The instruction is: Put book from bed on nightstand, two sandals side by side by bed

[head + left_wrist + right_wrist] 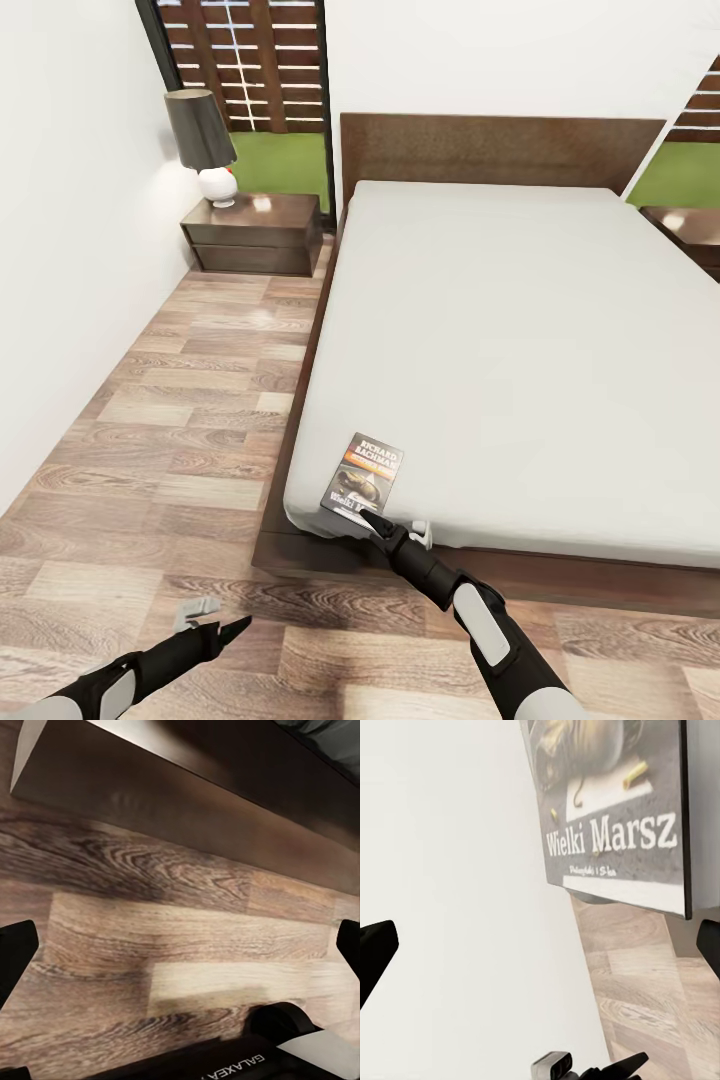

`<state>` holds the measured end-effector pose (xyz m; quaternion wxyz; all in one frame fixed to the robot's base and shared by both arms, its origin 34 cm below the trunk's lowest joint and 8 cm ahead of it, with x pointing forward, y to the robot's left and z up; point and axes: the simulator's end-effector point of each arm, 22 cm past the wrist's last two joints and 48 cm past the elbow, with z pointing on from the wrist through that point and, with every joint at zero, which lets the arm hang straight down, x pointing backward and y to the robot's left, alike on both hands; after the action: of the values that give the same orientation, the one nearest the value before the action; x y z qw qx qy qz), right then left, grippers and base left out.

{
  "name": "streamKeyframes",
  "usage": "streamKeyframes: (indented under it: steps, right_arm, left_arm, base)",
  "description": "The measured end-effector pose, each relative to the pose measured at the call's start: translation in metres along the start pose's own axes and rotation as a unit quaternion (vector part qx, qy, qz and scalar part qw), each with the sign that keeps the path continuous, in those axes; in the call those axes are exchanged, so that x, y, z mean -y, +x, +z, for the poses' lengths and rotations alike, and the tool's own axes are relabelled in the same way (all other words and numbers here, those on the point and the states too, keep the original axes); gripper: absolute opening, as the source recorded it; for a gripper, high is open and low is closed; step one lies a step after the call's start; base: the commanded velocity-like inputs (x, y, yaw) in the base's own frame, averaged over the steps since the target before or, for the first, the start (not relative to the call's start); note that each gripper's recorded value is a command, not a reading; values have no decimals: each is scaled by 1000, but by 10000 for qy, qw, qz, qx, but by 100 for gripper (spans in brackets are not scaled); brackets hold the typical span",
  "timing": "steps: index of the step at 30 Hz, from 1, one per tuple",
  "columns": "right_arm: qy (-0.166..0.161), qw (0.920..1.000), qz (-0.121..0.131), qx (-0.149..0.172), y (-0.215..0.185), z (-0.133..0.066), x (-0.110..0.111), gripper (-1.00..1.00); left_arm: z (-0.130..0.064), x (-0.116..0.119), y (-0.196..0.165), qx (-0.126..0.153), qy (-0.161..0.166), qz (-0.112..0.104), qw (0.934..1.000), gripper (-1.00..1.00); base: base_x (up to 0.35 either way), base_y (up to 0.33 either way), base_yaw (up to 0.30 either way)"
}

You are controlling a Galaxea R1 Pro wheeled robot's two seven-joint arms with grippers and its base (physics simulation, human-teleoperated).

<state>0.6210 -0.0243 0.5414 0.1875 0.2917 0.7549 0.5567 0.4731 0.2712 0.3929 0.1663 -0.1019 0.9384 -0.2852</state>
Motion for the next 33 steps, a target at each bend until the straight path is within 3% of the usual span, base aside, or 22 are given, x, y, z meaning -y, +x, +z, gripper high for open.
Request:
streamKeyframes:
  steps: [18, 33]
  right_arm:
    - [0, 10000, -2, 0, 1, 6, 26, 100]
    - [-1, 10000, -2, 0, 1, 6, 26, 100]
  left_arm:
    - [20, -14, 10, -7, 13, -7, 10000, 100]
    - [20, -15, 10, 0, 5, -3, 10000, 100]
  base:
    - [0, 0, 0]
    - [8, 0, 0]
